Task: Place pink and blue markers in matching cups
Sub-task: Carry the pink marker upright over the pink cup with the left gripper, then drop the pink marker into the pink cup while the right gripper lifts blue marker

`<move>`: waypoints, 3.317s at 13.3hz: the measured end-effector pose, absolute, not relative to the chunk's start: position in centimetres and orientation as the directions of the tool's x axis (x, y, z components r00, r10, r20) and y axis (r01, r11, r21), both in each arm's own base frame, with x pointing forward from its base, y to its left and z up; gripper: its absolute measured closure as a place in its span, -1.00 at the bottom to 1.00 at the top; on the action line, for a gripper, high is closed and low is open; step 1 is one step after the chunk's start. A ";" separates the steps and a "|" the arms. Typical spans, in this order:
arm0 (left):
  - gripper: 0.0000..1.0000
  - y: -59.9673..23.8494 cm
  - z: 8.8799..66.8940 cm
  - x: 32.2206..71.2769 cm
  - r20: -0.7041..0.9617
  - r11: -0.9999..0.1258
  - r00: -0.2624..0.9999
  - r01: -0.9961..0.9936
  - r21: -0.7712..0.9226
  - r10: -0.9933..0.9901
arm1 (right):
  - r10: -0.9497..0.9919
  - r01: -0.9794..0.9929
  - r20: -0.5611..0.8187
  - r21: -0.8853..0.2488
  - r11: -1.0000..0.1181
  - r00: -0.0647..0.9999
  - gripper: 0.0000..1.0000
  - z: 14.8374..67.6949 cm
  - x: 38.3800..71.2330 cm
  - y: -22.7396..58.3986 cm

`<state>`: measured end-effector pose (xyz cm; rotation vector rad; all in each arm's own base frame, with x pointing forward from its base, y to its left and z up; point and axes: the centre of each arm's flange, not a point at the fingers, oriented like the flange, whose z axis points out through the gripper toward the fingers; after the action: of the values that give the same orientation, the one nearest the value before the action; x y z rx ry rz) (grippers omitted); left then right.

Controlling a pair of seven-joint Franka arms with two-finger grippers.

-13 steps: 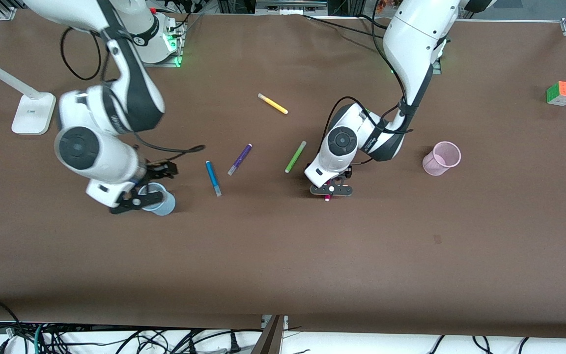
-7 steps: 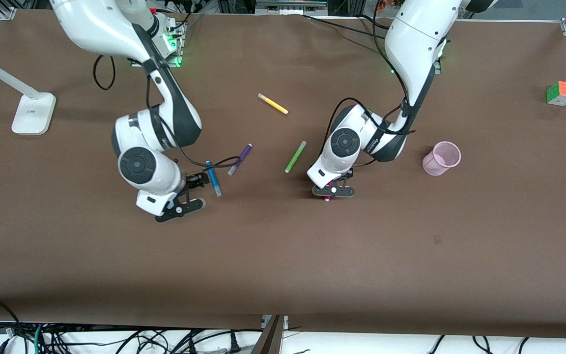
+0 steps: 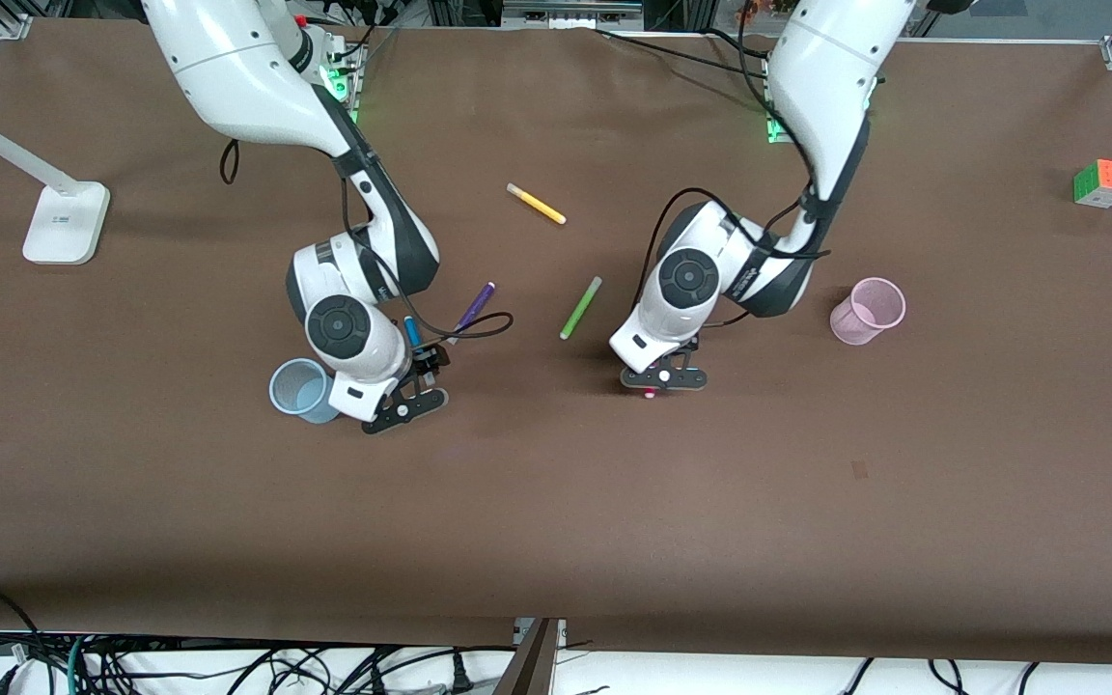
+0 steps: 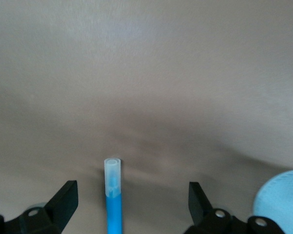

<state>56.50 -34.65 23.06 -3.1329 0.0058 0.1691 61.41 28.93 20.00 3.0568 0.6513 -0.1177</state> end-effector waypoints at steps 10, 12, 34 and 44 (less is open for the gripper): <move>0.64 -8.1 42.3 61.0 -0.112 -0.872 0.865 -0.481 0.088 -0.489 | 0.416 0.417 -0.076 0.000 -0.909 0.906 -0.99 18.2 59.6 29.8; 0.64 -5.5 41.4 61.0 -0.094 -0.809 0.804 -0.578 0.103 -0.587 | 0.413 0.414 -0.075 0.000 -0.910 0.908 -0.93 18.2 59.6 29.9; 0.64 9.0 26.6 50.1 0.405 -0.535 0.620 -0.785 0.313 -0.672 | 0.402 0.402 0.042 0.000 -0.916 0.915 0.67 24.3 61.6 30.3; -0.57 9.5 26.9 50.7 0.406 -0.557 0.638 -0.770 0.312 -0.654 | 0.633 0.633 0.171 0.061 -0.772 0.755 0.67 36.9 65.3 22.0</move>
<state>50.74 9.50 26.91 -3.2528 1.5164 -0.4552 65.31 22.03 36.94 2.9439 1.0615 0.2866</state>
